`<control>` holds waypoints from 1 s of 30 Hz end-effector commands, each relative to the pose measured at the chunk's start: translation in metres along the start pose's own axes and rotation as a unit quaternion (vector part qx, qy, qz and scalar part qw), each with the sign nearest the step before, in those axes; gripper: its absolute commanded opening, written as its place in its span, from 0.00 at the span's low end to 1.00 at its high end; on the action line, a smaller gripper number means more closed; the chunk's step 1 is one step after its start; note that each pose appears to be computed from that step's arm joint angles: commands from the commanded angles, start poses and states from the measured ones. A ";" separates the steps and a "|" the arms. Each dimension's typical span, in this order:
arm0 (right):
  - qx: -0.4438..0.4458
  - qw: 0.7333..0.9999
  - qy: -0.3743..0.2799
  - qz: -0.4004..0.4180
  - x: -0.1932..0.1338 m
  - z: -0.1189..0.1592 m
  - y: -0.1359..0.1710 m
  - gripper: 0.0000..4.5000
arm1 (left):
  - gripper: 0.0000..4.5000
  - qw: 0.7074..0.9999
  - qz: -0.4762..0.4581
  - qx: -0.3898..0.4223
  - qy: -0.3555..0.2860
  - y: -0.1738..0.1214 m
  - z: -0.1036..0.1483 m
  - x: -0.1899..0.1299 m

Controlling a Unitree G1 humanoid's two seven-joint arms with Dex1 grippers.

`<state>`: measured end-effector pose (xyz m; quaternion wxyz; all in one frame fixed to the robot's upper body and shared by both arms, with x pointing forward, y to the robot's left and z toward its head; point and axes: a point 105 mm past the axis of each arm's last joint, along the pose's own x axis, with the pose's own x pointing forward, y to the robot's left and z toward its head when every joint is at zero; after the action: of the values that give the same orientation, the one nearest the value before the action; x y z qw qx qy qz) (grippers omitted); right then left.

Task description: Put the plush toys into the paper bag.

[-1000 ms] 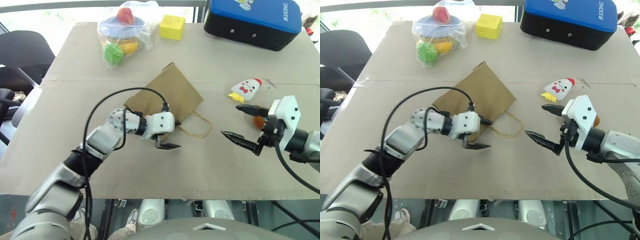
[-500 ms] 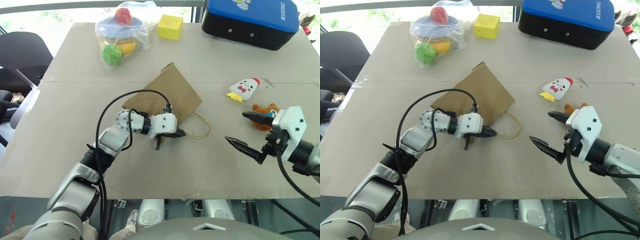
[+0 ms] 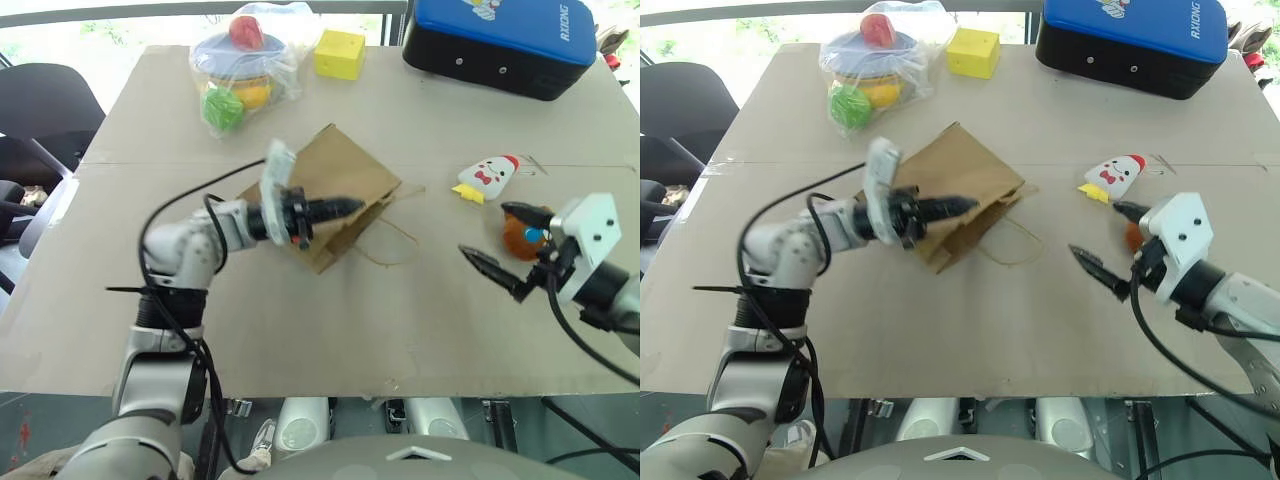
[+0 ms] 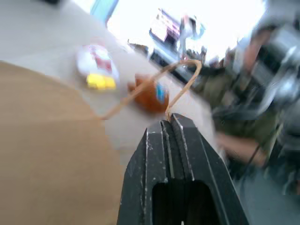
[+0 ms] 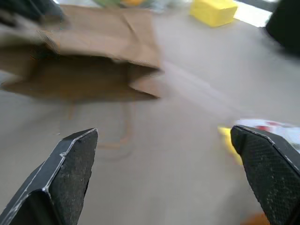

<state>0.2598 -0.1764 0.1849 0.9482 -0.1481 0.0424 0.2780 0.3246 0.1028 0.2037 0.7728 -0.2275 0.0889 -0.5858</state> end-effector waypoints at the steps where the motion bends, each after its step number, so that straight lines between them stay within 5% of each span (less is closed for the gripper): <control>1: 0.014 0.995 0.067 -0.068 0.012 -0.013 -0.026 1.00 | 0.02 0.994 0.008 -0.058 -0.092 -0.007 0.037 -0.006; 10: 0.134 0.960 0.100 -0.226 0.088 -0.004 -0.099 1.00 | 0.02 0.984 0.036 -0.090 -0.148 -0.016 0.045 -0.005; 15: 0.153 0.939 0.189 -0.241 0.120 -0.045 -0.115 1.00 | 0.02 0.982 0.041 -0.089 -0.164 -0.023 0.041 0.000; 18: 0.122 0.936 0.244 -0.225 0.122 -0.068 -0.114 0.84 | 0.00 0.979 0.043 -0.089 -0.176 -0.027 0.040 -0.002; 24: 0.072 0.947 0.243 -0.199 0.118 -0.063 -0.115 0.23 | 0.00 0.978 0.048 -0.087 -0.186 -0.031 0.037 -0.002; 27: 0.057 0.972 0.160 -0.164 0.116 -0.031 -0.104 0.01 | 0.00 0.979 0.054 -0.082 -0.180 -0.031 0.035 -0.003; 30: 0.111 0.992 -0.019 -0.065 0.098 0.040 -0.069 0.01 | 0.00 0.981 0.051 -0.083 -0.165 -0.031 0.032 -0.005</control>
<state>0.3947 -0.1909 0.1595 0.9734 -0.0632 0.1648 0.1463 0.3166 0.1111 0.2344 0.7919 -0.3903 0.0370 -0.4682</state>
